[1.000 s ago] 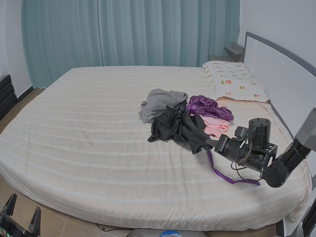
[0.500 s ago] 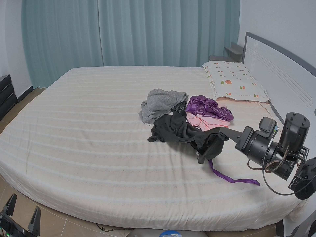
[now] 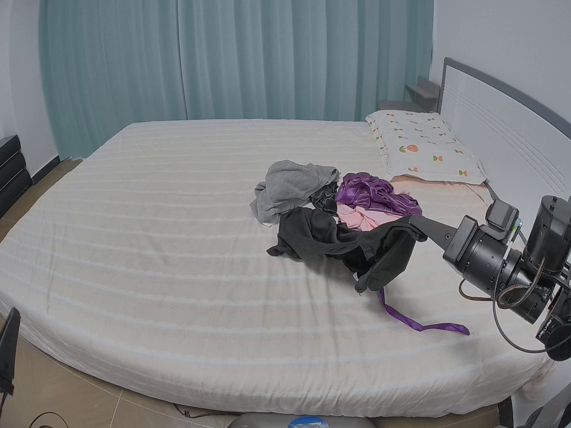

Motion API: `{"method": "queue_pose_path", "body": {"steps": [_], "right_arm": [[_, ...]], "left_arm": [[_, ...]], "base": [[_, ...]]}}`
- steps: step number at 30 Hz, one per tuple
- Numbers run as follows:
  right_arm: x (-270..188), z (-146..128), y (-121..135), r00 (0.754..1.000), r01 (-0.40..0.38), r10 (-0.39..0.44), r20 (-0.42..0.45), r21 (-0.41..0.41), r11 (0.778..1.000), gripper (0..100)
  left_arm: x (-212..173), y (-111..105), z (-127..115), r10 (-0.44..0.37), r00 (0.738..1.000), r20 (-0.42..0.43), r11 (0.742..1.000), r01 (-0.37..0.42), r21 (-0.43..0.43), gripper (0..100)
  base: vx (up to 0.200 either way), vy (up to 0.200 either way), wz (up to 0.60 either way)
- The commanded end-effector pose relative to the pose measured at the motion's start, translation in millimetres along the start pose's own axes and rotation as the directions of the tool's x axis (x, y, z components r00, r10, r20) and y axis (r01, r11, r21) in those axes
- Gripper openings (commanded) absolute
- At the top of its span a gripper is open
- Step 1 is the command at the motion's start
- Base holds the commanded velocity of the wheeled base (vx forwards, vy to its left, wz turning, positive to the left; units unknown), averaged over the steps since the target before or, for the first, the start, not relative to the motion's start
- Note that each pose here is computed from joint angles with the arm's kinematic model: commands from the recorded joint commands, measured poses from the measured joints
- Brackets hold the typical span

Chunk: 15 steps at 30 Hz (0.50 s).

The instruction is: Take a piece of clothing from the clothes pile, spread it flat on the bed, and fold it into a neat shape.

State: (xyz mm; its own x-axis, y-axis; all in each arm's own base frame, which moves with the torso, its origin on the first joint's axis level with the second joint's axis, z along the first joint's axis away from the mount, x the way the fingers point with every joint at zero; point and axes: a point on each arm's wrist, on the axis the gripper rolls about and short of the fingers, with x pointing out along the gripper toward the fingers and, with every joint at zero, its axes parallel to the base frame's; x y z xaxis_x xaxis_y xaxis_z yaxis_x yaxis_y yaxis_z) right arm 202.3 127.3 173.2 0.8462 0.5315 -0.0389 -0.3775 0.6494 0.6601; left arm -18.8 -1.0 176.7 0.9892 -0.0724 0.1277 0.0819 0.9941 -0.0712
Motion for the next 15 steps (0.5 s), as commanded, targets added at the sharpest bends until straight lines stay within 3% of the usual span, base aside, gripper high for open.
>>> {"method": "queue_pose_path", "body": {"steps": [1, 8, 9, 12, 15], "right_arm": [[-9, 10, 6, 0.999, -0.026, 0.026, 0.043, -0.003, 1.000, 0], [-9, 11, 4, 0.998, -0.032, 0.032, 0.047, 0.005, 0.999, 0], [-8, 11, 2, 0.999, -0.023, 0.023, 0.044, 0.005, 1.000, 0], [-7, 15, 3, 0.998, -0.026, 0.026, 0.061, 0.001, 1.000, 0], [-6, 20, 11, 0.995, -0.054, 0.054, 0.084, -0.008, 0.999, 0]], "left_arm": [[74, 0, 18, -0.093, 0.967, -0.236, 0.995, 0.082, -0.054, 100], [133, 3, -16, -0.117, 0.896, -0.429, 0.992, 0.090, -0.083, 100], [142, 2, -25, -0.136, 0.871, -0.471, 0.990, 0.102, -0.097, 100], [163, -5, -42, -0.181, 0.826, -0.534, 0.983, 0.140, -0.116, 100], [180, -12, -55, -0.211, 0.799, -0.563, 0.977, 0.173, -0.122, 100]], "base": [[0.000, 0.000, 0.00], [0.000, 0.000, 0.00], [0.000, 0.000, 0.00], [0.000, 0.000, 0.00], [0.000, 0.000, 0.00]]}}
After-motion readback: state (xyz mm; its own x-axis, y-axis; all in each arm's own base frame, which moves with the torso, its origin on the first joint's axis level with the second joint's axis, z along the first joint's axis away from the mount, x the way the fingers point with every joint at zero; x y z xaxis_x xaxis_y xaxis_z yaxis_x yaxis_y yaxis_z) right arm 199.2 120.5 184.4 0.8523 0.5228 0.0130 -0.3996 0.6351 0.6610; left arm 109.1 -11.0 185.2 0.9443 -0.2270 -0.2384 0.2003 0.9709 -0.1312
